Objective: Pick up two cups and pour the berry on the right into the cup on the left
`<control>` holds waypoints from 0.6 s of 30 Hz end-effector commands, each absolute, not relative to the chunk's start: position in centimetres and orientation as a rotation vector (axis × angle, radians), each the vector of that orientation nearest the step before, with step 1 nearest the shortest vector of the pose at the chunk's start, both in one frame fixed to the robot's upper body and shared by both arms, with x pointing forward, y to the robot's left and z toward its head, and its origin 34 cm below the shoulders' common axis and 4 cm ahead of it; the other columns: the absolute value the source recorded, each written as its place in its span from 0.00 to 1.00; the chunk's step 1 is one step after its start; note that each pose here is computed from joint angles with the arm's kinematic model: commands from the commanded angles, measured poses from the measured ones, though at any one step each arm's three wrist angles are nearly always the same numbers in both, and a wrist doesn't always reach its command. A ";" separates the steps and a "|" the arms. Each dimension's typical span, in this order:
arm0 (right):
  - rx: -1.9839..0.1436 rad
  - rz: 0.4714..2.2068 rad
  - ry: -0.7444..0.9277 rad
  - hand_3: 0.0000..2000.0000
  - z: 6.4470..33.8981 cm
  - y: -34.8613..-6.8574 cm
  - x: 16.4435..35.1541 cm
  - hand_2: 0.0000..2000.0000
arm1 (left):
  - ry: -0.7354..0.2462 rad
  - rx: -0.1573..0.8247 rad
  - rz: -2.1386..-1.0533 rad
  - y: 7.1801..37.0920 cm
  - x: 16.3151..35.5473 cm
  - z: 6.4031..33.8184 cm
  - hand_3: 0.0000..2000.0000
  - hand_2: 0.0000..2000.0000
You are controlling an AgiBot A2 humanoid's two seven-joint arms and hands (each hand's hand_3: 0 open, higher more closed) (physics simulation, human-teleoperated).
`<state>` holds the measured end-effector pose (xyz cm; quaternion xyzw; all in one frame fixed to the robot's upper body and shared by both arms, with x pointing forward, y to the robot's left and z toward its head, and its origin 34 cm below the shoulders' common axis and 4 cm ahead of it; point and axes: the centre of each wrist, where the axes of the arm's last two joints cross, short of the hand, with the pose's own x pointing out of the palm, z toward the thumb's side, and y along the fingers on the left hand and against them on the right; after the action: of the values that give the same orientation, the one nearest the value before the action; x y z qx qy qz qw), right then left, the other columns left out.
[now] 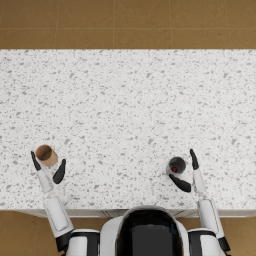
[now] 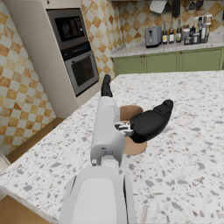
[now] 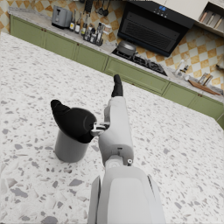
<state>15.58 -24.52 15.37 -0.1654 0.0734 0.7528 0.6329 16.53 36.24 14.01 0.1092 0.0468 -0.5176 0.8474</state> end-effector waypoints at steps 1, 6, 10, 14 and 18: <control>-0.350 1.723 0.193 0.00 14.5 -24.6 15.7 0.00 | 0.142 0.160 -1.062 37.6 17.0 12.1 0.00 0.00; -0.297 1.721 0.232 0.00 12.9 -24.7 16.0 0.00 | 0.186 0.075 -1.058 38.0 17.3 9.7 0.00 0.00; -0.241 1.731 0.269 0.00 11.3 -24.5 16.0 0.00 | 0.204 0.031 -1.057 38.2 17.8 8.5 0.00 0.00; -0.199 1.714 0.298 0.00 10.0 -24.8 16.3 0.00 | 0.203 0.012 -1.045 38.8 18.9 8.2 0.00 0.00; -0.172 1.691 0.313 0.00 9.2 -25.2 16.7 0.00 | 0.214 -0.033 -1.036 39.3 19.8 7.2 0.00 0.00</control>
<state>16.46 -24.85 9.54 -0.0787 0.1329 0.7482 0.6452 19.05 38.70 7.38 -0.0095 0.1003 -0.4983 0.8612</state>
